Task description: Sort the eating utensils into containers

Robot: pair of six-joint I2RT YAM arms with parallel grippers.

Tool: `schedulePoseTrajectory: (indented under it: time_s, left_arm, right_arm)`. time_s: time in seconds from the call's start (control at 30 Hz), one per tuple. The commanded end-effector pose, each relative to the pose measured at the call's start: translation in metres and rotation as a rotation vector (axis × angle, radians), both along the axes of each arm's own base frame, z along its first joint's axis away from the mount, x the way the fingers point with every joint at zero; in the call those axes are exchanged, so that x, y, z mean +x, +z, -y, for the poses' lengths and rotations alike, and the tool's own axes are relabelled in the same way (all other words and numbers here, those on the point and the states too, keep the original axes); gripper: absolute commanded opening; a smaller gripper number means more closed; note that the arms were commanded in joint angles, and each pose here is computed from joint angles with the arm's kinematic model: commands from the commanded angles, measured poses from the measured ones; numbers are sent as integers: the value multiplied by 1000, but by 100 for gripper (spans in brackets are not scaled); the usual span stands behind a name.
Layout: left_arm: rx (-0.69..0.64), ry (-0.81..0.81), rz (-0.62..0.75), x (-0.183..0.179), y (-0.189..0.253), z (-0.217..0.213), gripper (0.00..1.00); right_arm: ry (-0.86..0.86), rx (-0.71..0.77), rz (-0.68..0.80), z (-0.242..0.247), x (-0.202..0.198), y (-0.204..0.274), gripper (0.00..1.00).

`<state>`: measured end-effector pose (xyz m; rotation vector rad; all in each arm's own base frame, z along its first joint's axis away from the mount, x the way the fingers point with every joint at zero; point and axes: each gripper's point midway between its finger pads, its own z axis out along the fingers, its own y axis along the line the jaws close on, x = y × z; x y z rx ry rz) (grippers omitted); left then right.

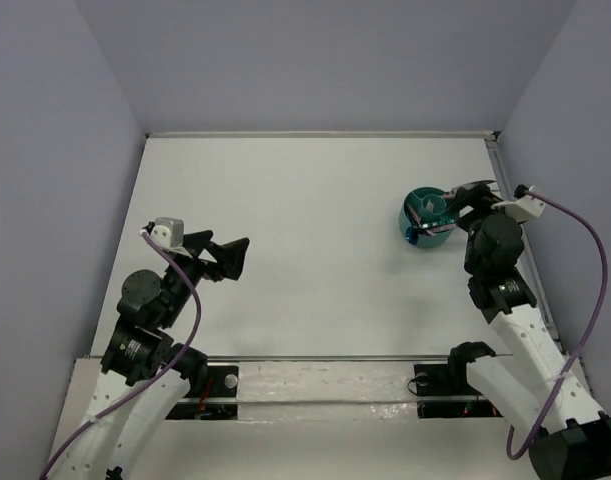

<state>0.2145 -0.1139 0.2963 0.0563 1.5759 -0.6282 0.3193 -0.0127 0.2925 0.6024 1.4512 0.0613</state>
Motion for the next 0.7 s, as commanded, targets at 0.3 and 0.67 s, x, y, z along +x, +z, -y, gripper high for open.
schedulePoseTrajectory:
  time_s: [0.3, 0.67]
  left_arm:
    - [-18, 24, 59, 2, 21, -4, 99]
    - [-40, -6, 103, -12, 31, -4, 99]
  right_arm:
    - [26, 83, -138, 11, -3, -12, 71]
    - [-92, 342, -104, 121, 11, -39, 68]
